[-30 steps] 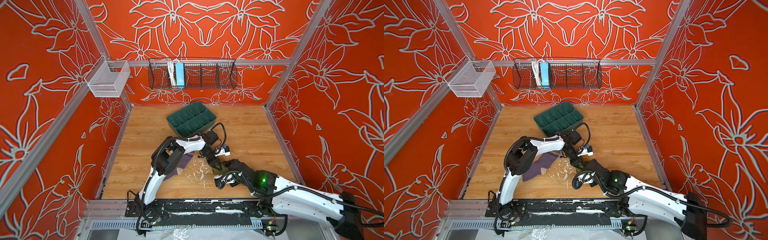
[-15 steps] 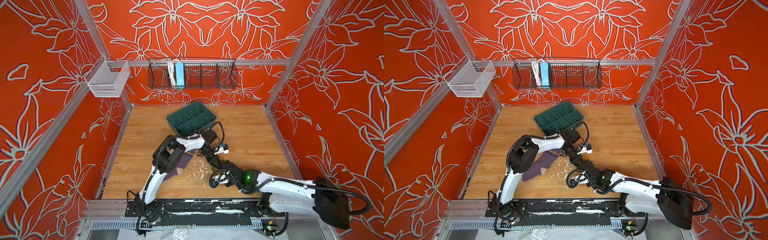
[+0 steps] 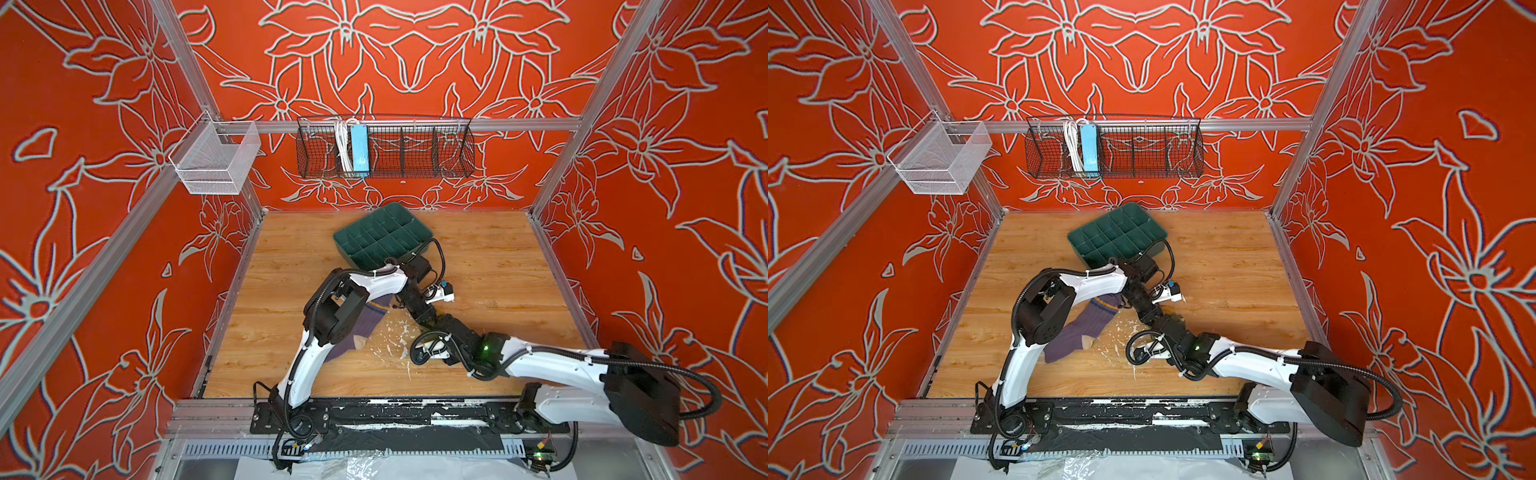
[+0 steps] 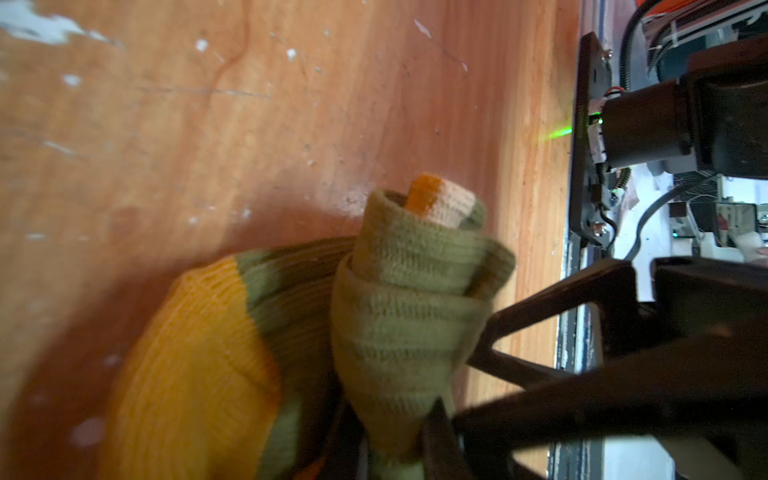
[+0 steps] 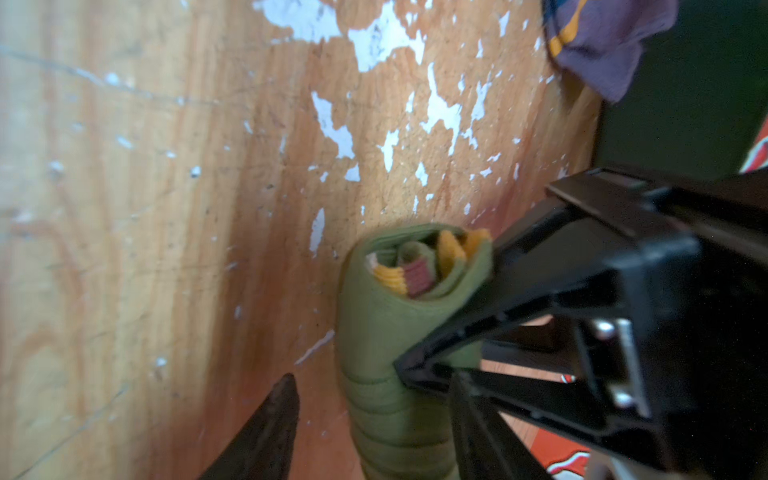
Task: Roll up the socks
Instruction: 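Reach the right gripper back down and grasp the roll, then roll the cuff further with the right gripper while the left gripper lifts away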
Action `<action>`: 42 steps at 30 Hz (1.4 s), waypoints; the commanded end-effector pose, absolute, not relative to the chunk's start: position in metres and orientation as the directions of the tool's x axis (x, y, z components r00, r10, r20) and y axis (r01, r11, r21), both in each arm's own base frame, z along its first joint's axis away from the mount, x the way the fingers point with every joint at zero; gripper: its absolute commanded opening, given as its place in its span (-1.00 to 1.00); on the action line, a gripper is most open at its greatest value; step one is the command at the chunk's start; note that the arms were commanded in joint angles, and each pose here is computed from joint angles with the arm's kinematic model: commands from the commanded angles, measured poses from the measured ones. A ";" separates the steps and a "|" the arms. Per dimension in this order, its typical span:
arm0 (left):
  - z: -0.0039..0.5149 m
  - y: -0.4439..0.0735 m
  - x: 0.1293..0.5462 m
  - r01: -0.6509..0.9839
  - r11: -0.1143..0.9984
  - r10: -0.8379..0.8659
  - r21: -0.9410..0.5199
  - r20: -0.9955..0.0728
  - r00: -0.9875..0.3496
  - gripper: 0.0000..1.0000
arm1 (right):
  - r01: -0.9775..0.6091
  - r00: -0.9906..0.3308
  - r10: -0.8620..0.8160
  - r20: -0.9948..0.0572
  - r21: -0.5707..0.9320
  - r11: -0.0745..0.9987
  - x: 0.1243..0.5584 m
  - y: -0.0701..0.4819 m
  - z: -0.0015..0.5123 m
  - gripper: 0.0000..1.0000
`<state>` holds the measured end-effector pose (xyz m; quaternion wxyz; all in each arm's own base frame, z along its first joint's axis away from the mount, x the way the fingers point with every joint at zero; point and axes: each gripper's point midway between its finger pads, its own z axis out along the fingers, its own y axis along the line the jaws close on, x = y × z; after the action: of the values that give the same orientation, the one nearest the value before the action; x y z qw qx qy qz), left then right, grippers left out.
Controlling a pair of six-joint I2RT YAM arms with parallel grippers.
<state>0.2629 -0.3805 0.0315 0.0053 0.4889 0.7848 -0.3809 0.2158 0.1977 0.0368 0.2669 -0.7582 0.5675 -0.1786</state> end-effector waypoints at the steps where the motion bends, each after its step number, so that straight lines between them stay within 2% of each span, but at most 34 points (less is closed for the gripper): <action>1: -0.038 -0.338 0.190 0.716 0.311 0.895 -0.625 -0.061 -0.442 -1.00 | -0.748 0.183 -0.983 0.028 -0.644 -0.158 0.244 0.180 0.034 0.19; 6: -0.040 -0.336 0.189 0.718 0.315 0.897 -0.620 -0.052 -0.439 -1.00 | -0.730 0.206 -0.978 -0.012 -0.668 -0.146 0.232 0.169 0.058 0.45; 12: -0.043 -0.335 0.189 0.719 0.321 0.898 -0.616 -0.043 -0.437 -1.00 | -0.707 0.264 -0.958 -0.108 -0.697 -0.117 0.215 0.168 0.077 0.63; 25: -0.043 -0.334 0.189 0.720 0.325 0.898 -0.613 -0.037 -0.438 -1.00 | -0.786 0.242 -0.960 -0.141 -0.609 -0.109 0.215 0.185 0.049 0.67; 33: -0.041 -0.335 0.192 0.731 0.322 0.900 -0.602 -0.045 -0.434 -1.00 | -0.890 0.241 -0.953 -0.183 -0.434 -0.142 0.190 0.195 0.037 0.47; 36: -0.041 -0.335 0.193 0.731 0.324 0.899 -0.600 -0.044 -0.435 -1.00 | -0.910 0.226 -0.955 -0.193 -0.392 -0.136 0.183 0.194 0.032 0.34; 42: -0.035 -0.337 0.197 0.744 0.321 0.898 -0.586 -0.061 -0.436 -1.00 | -0.930 0.204 -0.961 -0.189 -0.344 -0.130 0.178 0.194 0.026 -0.41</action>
<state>0.2165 -0.3854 0.0340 -0.0540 0.5106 0.7607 -0.3972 0.1939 0.1897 0.0324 0.2231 -0.7417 0.6276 -0.0789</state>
